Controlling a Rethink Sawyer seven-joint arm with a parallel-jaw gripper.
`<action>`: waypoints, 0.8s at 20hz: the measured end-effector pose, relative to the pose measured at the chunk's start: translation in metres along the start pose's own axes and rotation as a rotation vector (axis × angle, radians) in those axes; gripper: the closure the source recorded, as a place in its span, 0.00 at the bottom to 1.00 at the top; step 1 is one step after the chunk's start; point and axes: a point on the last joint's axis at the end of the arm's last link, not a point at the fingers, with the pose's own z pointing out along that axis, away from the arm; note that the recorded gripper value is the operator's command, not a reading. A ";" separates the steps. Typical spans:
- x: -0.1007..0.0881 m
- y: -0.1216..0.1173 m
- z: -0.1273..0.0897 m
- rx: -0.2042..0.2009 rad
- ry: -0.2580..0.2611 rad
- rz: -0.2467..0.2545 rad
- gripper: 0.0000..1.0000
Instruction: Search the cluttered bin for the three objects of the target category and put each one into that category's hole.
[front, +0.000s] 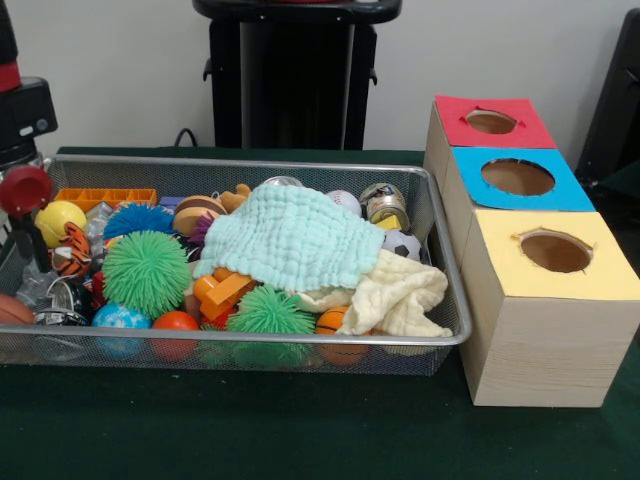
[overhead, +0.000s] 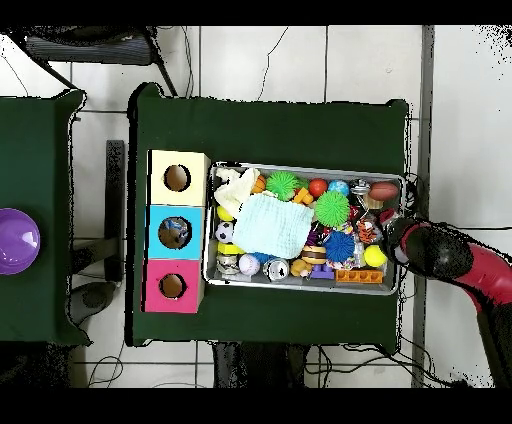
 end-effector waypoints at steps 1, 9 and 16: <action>0.001 0.000 0.002 -0.001 0.003 0.001 0.00; 0.010 0.001 0.013 -0.010 0.028 0.006 0.00; 0.004 -0.001 0.015 -0.011 0.019 0.010 0.00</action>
